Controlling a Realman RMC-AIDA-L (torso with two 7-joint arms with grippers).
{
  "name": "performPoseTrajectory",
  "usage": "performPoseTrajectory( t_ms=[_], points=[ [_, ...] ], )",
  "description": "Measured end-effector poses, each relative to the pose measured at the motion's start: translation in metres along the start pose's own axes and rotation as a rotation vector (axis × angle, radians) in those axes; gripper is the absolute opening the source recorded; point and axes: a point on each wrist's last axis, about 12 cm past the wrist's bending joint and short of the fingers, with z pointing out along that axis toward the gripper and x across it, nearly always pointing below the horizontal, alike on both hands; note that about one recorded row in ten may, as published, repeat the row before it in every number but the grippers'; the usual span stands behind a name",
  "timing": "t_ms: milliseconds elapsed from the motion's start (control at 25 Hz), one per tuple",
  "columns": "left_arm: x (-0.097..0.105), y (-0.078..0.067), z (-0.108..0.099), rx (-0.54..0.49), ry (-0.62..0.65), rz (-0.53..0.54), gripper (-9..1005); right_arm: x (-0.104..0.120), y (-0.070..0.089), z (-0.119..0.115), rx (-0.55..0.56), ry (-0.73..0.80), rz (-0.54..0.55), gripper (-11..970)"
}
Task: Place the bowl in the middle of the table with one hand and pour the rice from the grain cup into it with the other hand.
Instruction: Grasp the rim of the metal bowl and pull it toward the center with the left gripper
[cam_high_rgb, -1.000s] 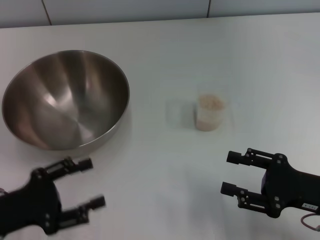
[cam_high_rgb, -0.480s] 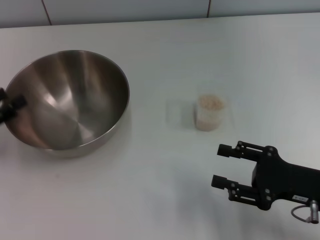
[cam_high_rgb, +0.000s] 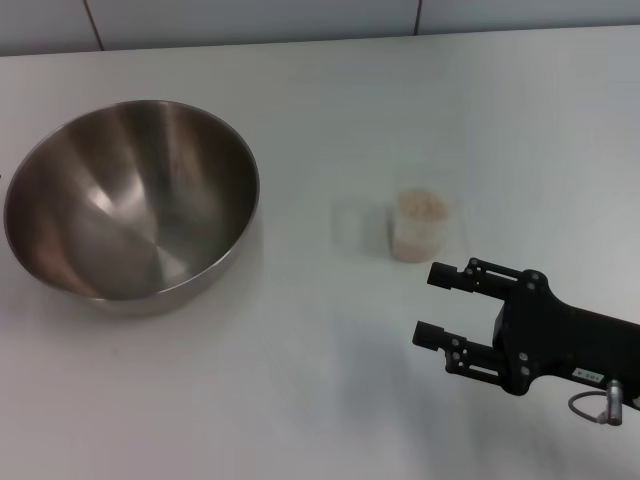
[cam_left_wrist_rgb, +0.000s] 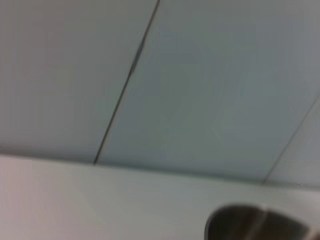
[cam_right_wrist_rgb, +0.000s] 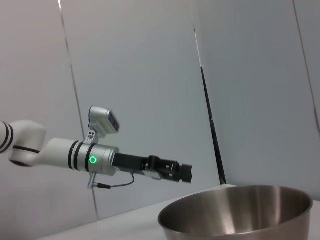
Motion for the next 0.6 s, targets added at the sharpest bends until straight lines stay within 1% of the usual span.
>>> performPoseTrajectory(
  t_ms=[120, 200, 240, 400, 600],
  points=[
    [-0.003, -0.002, 0.006, -0.012, 0.086, 0.015, 800, -0.001, -0.001, 0.001, 0.003, -0.003, -0.002, 665],
    [-0.003, -0.004, 0.015, -0.016, 0.169, 0.014, 800, -0.001, -0.001, 0.001, 0.003, -0.005, -0.003, 666],
    [-0.003, -0.004, 0.015, -0.016, 0.169, 0.014, 795, -0.001, -0.001, 0.001, 0.004, -0.005, -0.004, 666],
    [-0.005, -0.005, 0.022, -0.023, 0.237, 0.013, 773, -0.001, -0.002, 0.002, 0.003, -0.005, -0.005, 666],
    [-0.006, -0.005, 0.026, -0.027, 0.270, 0.015, 747, -0.001, -0.002, 0.002, 0.002, -0.006, -0.005, 666]
  ],
)
